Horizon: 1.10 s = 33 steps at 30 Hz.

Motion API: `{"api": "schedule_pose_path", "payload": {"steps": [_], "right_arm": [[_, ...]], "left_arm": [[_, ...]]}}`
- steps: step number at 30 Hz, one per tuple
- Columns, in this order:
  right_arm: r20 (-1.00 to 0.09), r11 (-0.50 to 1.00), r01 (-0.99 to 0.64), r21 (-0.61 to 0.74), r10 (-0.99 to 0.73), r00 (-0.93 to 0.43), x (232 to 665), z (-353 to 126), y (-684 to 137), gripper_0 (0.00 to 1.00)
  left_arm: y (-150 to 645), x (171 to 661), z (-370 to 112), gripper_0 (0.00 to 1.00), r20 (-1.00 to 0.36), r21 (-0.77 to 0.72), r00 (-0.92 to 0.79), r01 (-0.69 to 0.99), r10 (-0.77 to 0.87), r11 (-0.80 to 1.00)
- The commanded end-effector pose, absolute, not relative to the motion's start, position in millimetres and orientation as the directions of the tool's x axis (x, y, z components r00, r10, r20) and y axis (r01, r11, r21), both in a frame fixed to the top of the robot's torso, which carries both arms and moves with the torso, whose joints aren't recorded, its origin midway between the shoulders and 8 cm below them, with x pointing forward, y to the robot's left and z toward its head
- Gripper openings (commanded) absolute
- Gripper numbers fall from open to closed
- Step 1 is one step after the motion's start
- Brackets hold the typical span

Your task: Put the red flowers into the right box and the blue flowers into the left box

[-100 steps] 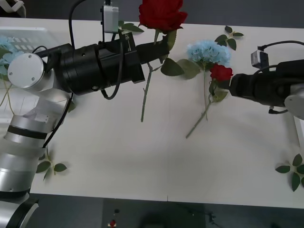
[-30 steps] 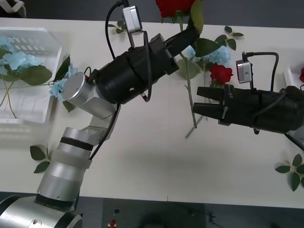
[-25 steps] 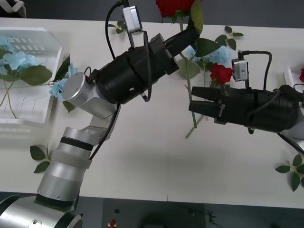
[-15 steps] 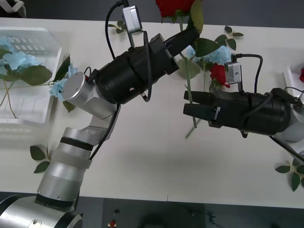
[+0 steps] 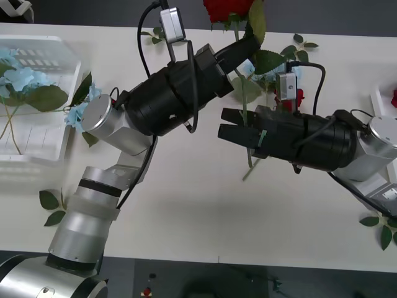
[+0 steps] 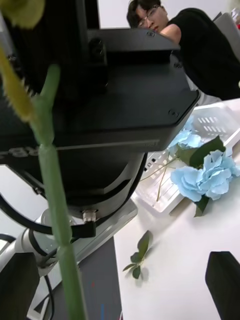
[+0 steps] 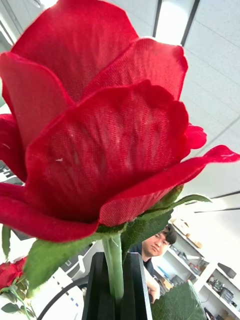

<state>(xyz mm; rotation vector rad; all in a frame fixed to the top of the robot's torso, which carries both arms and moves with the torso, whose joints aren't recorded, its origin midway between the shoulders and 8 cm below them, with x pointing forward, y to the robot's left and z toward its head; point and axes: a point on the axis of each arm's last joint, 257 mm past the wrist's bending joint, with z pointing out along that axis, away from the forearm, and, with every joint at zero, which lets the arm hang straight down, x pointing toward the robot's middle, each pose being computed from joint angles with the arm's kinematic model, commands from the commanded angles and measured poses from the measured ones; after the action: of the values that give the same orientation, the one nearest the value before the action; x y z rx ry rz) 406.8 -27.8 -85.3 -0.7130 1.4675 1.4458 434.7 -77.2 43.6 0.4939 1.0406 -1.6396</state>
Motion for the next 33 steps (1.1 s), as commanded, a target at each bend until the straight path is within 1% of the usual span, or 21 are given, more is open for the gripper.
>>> {"api": "schedule_pose_path", "payload": {"steps": [1, 2, 3, 20, 21, 22, 23, 24, 25, 29, 33], "right_arm": [[-0.914, 0.134, -0.914, 0.384, 0.199, -0.355, 406.7, -71.9, -20.4, 0.32], [-0.913, 0.139, -0.912, 0.385, 0.201, -0.355, 408.3, -72.3, -20.9, 0.04], [-0.912, 0.141, -0.912, 0.386, 0.203, -0.355, 408.9, -72.1, -20.7, 0.00], [-0.908, 0.138, -0.909, 0.394, 0.213, -0.361, 409.2, -70.2, -19.3, 0.00], [-0.907, 0.138, -0.908, 0.395, 0.213, -0.362, 409.2, -70.2, -19.3, 0.00], [-0.906, 0.138, -0.907, 0.397, 0.214, -0.364, 409.6, -70.4, -19.6, 0.00], [-0.906, 0.138, -0.907, 0.397, 0.214, -0.364, 409.7, -70.3, -20.1, 0.00], [-0.905, 0.135, -0.907, 0.399, 0.218, -0.365, 409.1, -69.0, -19.5, 0.00], [-0.905, 0.134, -0.907, 0.399, 0.217, -0.366, 408.8, -69.0, -19.8, 0.00], [-0.898, 0.131, -0.902, 0.412, 0.226, -0.378, 409.7, -67.0, -22.7, 0.00], [-0.888, 0.150, -0.888, 0.436, 0.234, -0.396, 416.1, -63.5, -38.7, 0.00]], "left_arm": [[-77.3, 432.2, 43.4, 0.00, -0.781, -0.332, -0.273, 0.943, -0.562, 0.004], [-76.4, 433.1, 43.0, 0.00, -0.780, -0.334, -0.273, 0.942, -0.564, 0.006], [-77.1, 432.3, 42.8, 0.00, -0.780, -0.333, -0.274, 0.943, -0.562, 0.004], [-75.8, 434.8, 40.4, 0.00, -0.784, -0.336, -0.272, 0.942, -0.558, 0.014], [-76.0, 434.3, 40.4, 0.20, -0.786, -0.334, -0.271, 0.942, -0.557, 0.014], [-74.7, 435.1, 40.0, 0.56, -0.786, -0.335, -0.270, 0.942, -0.556, 0.016], [-74.3, 435.3, 38.9, 0.72, -0.789, -0.334, -0.269, 0.942, -0.552, 0.018], [-72.8, 436.2, 37.9, 0.79, -0.790, -0.335, -0.268, 0.942, -0.551, 0.022], [-70.7, 437.3, 37.2, 0.83, -0.792, -0.336, -0.268, 0.942, -0.549, 0.025], [-59.4, 439.7, 37.3, 0.83, -0.789, -0.339, -0.269, 0.940, -0.553, 0.026], [-34.7, 442.1, 29.4, 0.83, -0.817, -0.323, -0.258, 0.946, -0.515, 0.040]]}}
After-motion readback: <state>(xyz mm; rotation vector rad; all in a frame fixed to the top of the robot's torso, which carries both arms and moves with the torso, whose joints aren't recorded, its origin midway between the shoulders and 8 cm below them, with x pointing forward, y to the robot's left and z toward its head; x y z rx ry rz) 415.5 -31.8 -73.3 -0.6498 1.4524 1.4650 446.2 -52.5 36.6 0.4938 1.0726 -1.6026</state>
